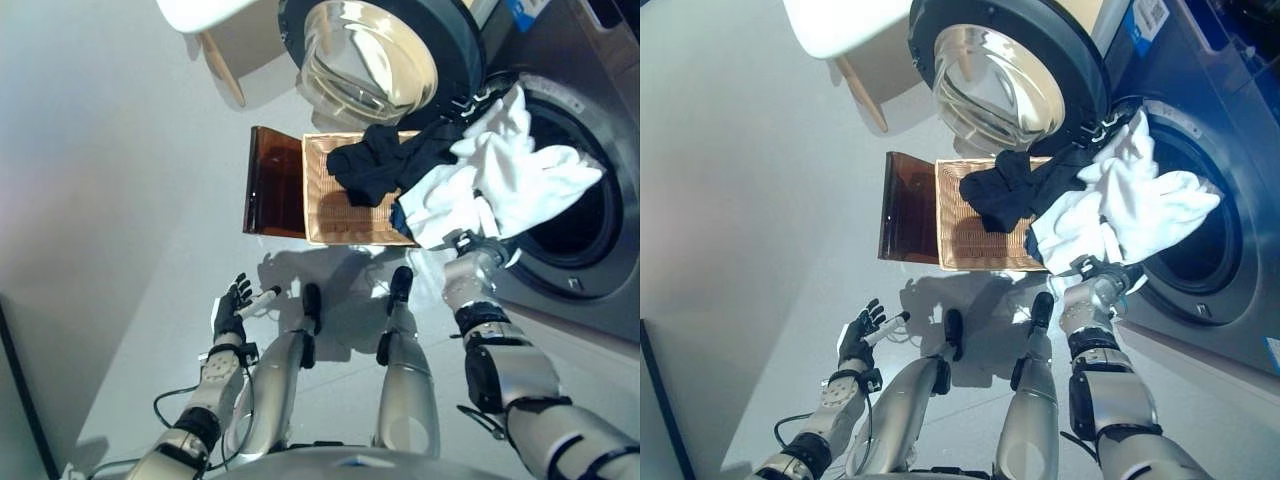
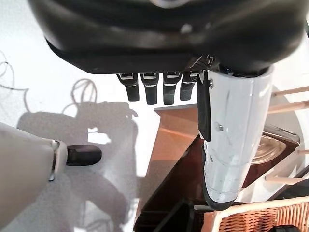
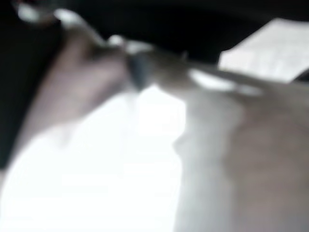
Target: Pick up the clothes and place them into the washing machine
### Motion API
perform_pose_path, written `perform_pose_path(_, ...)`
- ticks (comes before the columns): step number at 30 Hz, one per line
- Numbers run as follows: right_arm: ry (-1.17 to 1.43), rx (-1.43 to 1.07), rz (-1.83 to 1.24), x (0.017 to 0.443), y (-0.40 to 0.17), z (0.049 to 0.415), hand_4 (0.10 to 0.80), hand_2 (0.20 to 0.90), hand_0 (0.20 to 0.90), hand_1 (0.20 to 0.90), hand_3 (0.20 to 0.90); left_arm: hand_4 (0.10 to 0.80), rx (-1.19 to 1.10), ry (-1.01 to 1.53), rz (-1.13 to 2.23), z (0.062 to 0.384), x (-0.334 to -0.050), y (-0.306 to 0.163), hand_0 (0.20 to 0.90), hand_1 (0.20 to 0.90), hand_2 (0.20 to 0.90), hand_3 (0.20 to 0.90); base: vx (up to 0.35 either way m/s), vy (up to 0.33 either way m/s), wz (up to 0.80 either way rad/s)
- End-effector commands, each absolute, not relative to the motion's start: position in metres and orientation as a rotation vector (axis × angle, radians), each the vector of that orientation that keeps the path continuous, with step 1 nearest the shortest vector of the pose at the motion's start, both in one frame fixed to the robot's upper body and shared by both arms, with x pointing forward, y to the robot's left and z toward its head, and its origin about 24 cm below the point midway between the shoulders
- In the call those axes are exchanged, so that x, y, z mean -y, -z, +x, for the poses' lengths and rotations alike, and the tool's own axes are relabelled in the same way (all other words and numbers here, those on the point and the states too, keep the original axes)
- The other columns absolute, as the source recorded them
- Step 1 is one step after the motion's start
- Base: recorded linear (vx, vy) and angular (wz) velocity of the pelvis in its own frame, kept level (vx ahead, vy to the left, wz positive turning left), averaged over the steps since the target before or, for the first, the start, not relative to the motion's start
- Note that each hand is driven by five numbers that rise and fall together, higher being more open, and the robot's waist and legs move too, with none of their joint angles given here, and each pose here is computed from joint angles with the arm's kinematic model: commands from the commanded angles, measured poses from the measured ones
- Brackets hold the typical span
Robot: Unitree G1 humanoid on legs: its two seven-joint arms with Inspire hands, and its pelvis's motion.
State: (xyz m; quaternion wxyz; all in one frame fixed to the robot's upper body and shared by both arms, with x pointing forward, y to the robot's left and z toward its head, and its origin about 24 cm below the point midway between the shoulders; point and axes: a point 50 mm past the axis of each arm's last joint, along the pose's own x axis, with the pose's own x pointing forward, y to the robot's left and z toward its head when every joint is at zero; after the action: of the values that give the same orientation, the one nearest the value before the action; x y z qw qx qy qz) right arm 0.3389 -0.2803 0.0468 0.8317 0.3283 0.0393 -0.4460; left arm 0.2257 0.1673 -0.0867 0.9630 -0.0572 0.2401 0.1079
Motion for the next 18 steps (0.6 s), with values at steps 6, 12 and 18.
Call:
perform_pose_path(6,1.007,0.284,0.747,0.346,-0.128,0.340,0.300,0.200,0.200,0.200,0.200,0.800,-0.474,-0.199,-0.171,0.218,-0.157,0.089,0.900,0.900,0.900,0.900,-0.010,-0.002,-0.02)
perform_pose_path(12,1.034,0.333,0.733,0.376,-0.153,0.332,0.300,0.200,0.200,0.200,0.200,0.800,-0.488,-0.182,-0.179,0.216,-0.158,0.092,0.900,0.900,0.900,0.900,-0.009,-0.004,-0.05)
perform_pose_path(18,1.003,0.391,0.710,0.394,-0.179,0.328,0.300,0.200,0.200,0.200,0.200,0.800,-0.472,-0.150,-0.199,0.217,-0.155,0.089,0.900,0.900,0.900,0.900,-0.003,-0.014,-0.04)
